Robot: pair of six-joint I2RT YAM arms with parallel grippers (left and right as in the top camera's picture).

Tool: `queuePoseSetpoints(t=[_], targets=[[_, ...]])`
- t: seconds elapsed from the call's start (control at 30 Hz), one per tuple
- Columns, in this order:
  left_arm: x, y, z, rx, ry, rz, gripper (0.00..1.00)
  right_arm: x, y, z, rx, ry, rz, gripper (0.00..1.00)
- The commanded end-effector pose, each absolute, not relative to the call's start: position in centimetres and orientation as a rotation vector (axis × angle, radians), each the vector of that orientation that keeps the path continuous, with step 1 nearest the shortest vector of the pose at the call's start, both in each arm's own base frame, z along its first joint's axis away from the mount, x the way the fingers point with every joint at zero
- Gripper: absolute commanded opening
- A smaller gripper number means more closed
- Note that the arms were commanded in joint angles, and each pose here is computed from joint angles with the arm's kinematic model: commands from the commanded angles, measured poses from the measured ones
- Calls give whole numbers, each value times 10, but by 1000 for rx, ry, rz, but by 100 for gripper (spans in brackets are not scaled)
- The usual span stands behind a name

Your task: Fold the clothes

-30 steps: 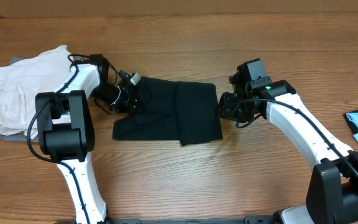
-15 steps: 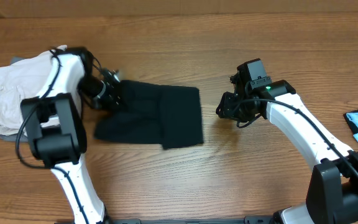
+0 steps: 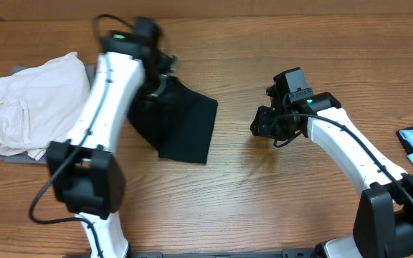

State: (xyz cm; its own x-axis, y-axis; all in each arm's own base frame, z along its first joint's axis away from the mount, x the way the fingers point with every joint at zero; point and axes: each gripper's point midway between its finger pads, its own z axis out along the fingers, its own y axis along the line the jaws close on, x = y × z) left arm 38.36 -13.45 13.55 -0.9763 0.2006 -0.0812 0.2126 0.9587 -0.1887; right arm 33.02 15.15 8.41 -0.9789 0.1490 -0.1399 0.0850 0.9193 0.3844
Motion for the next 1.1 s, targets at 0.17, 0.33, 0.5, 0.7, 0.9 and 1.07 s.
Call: queuePoseSetpoints(t=[0.17,0.33,0.5,0.7,0.9,1.07], targets=[[376,-173,87,268,3114,22,33,328,149,80,179,2928,551,36],[361,-207,58,226,3200,-57,35,327,149,80,180,2932,549,37],[350,-240,54,244,3221,-237,47,327,149,80,181,2932,547,40],[336,-264,65,229,3264,-454,51,327,148,80,182,2932,537,41],[337,-270,96,278,3250,-529,49,328,148,80,182,2928,539,45],[349,-279,123,336,3171,-562,57,328,148,80,182,2928,539,49]])
